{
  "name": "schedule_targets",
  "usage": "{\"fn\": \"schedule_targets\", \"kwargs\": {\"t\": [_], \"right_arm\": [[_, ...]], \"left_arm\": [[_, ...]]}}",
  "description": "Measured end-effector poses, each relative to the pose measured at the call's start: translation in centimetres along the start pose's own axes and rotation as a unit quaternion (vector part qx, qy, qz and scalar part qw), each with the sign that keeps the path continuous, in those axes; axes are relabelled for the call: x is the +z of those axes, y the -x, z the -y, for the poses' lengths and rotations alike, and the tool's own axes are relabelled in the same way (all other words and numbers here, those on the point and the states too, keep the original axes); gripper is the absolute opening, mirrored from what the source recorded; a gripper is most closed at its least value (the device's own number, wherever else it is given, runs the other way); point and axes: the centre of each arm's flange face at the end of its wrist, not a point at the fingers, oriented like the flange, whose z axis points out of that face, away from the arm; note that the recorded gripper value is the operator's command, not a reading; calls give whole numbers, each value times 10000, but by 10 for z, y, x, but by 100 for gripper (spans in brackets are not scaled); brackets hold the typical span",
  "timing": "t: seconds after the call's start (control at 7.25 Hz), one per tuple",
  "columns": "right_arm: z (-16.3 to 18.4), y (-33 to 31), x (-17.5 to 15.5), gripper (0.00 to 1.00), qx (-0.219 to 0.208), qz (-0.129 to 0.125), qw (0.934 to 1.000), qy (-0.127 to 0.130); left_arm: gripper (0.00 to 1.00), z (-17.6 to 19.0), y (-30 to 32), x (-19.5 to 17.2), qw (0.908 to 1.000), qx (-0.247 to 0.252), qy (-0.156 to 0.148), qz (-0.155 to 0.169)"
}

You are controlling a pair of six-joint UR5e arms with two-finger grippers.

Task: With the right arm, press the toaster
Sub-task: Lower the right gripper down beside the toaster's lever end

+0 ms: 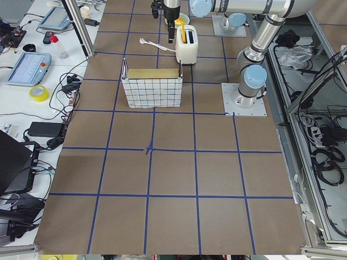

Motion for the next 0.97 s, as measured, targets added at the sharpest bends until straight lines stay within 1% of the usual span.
{"fn": "schedule_targets", "kwargs": {"t": [0.14, 0.28, 0.41, 0.55, 0.69, 0.83, 0.97], "right_arm": [[-27, -3, 8, 0, 51, -16, 9998, 199], [-46, -5, 23, 0, 58, -6, 9993, 356], [-53, -5, 39, 0, 33, 22, 9990, 441], [-52, -4, 53, 0, -61, 90, 9991, 411], [-45, -3, 69, 0, -174, 198, 9993, 268], [-37, 0, 87, 0, -259, 352, 9990, 62], [-31, 5, 106, 0, -317, 605, 9976, -116]], "left_arm": [[100, 0, 0, 0, 10000, 0, 0, 2], [100, 0, 0, 0, 10000, 0, -1, 0], [100, 0, 0, 0, 10000, 0, -1, -1], [100, 0, 0, 0, 10000, 0, -2, -2], [100, 0, 0, 0, 10000, 0, 1, -1], [100, 0, 0, 0, 10000, 0, 0, -1], [100, 0, 0, 0, 10000, 0, -1, 0]]}}
